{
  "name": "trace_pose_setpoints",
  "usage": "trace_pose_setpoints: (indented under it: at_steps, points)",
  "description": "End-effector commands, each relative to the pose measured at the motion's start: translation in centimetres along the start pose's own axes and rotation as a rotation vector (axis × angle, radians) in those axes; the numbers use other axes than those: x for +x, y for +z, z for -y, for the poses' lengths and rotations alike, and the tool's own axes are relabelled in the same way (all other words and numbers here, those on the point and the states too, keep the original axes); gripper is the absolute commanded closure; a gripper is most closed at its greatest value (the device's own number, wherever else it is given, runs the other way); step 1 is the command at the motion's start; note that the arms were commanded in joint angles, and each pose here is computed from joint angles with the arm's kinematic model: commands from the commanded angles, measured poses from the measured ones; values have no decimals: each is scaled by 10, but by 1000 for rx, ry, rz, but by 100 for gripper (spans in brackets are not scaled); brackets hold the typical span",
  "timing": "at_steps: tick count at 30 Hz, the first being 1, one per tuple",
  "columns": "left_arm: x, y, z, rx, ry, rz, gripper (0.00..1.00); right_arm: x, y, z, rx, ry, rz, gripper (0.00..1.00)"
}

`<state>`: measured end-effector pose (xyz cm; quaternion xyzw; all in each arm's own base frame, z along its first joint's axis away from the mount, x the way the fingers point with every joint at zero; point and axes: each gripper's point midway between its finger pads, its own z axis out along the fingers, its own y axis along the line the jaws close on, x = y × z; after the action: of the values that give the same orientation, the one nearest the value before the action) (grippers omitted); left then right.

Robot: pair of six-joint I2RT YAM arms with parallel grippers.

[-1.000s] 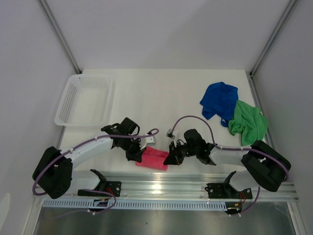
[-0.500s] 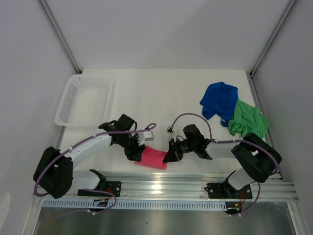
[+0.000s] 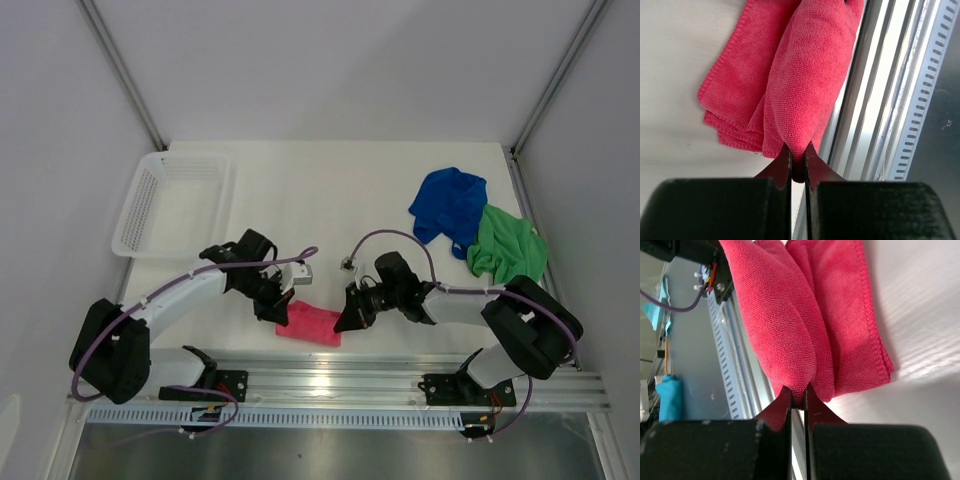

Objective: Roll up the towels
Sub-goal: Roll the towel

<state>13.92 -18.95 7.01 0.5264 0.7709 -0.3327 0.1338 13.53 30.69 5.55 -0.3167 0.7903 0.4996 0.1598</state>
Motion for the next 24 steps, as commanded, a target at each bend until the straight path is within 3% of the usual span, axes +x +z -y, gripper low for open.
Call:
trace_pose_setpoints:
  at_steps: [1, 8, 14, 17, 21, 24]
  points:
    - [-2, -16, 19, 32, 61, 24, 99, -6, -1, -21, -33, -32, -2, 100]
    - [-6, -11, -1, -17, 2, 6, 96, -19, -7, -5, 10, 29, 16, 100]
    - [3, 6, -38, -32, -180, -68, 97, -30, 6, 24, 37, 72, 8, 100]
    - [3, 7, -54, -32, -268, -79, 99, -27, 10, 38, 60, 132, 3, 93]
    - [8, 10, -67, -38, -330, -84, 99, -32, 2, 49, 105, 156, 47, 70]
    - [8, 10, -67, -37, -333, -82, 99, -43, -11, 55, 179, 125, 82, 61]
